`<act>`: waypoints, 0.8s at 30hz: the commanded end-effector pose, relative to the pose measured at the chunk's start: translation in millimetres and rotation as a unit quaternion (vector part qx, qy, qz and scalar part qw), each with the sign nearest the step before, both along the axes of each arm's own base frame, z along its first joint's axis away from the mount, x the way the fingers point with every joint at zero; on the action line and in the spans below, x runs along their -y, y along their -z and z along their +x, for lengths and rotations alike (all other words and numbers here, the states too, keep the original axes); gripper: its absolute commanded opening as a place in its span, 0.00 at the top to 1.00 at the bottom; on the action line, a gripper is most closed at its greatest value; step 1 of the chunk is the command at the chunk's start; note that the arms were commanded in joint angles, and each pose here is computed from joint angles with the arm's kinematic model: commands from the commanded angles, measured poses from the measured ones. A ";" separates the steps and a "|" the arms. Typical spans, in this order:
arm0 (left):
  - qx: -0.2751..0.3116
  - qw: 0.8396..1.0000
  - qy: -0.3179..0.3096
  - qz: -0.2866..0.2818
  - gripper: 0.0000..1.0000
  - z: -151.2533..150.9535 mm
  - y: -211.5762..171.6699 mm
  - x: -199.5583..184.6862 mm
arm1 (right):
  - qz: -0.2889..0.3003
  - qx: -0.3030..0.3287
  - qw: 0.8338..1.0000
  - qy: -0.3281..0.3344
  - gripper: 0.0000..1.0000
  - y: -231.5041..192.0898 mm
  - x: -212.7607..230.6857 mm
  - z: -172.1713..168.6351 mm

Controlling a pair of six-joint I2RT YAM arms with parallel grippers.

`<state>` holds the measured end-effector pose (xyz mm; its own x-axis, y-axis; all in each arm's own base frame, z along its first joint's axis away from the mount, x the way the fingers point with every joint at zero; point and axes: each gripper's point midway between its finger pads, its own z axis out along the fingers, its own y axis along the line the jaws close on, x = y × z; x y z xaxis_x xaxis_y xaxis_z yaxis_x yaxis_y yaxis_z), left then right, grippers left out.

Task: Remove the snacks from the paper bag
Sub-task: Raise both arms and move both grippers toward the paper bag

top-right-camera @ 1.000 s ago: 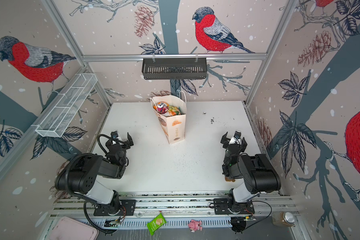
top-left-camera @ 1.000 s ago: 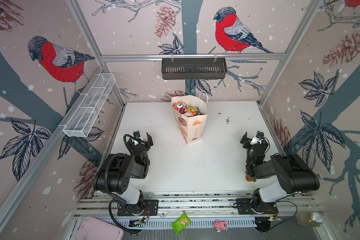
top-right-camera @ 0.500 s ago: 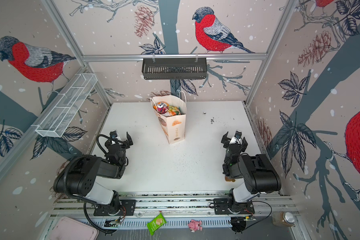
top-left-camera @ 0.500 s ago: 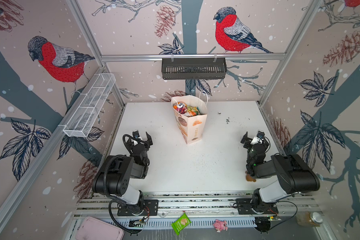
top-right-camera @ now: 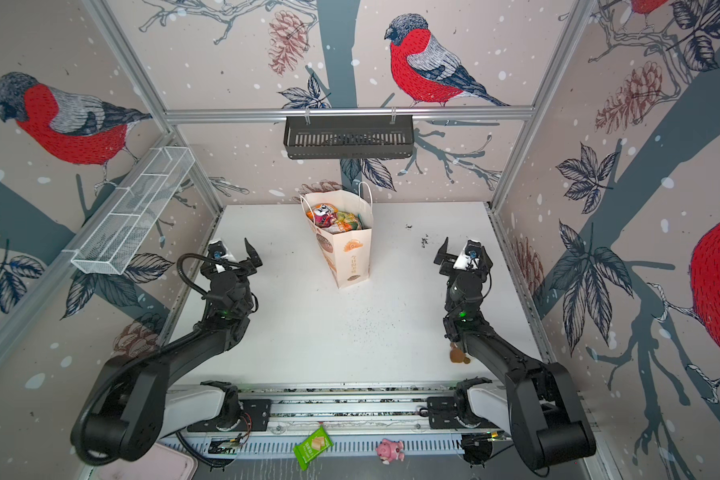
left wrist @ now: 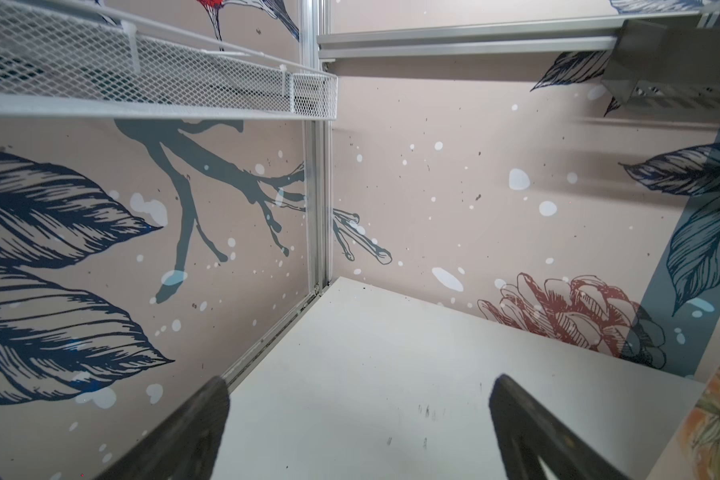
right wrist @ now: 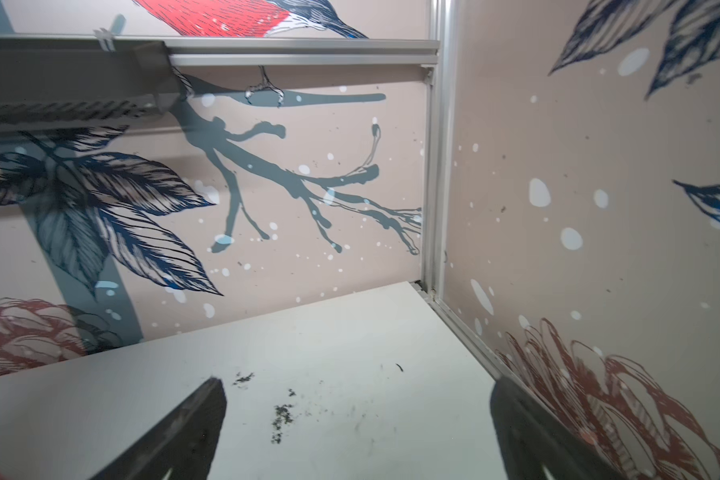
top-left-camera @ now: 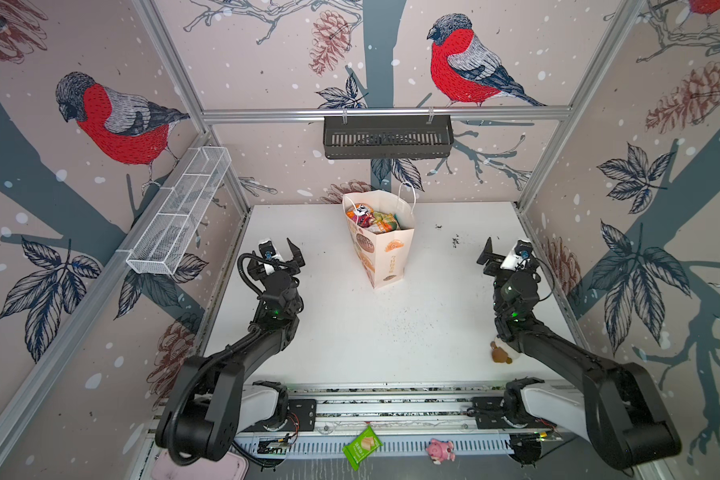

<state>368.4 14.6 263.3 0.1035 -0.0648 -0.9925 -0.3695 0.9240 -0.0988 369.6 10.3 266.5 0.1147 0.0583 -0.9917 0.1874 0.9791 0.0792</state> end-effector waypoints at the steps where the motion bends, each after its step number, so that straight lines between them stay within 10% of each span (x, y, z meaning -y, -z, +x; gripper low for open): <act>1: -0.061 0.996 -0.044 -0.051 0.02 -9.2 5.7 -7.6 | 0.043 -0.059 0.997 -0.020 0.00 6.4 -8.3 6.7; 8: -0.113 0.988 0.003 -0.106 0.02 -6.8 -29.4 9.2 | 0.157 -0.133 0.974 -0.097 0.00 -13.7 -45.7 24.0; 24: -0.162 0.944 0.223 -0.183 0.02 32.8 -74.3 97.6 | 0.137 -0.180 0.946 -0.232 0.00 -22.7 -138.1 30.2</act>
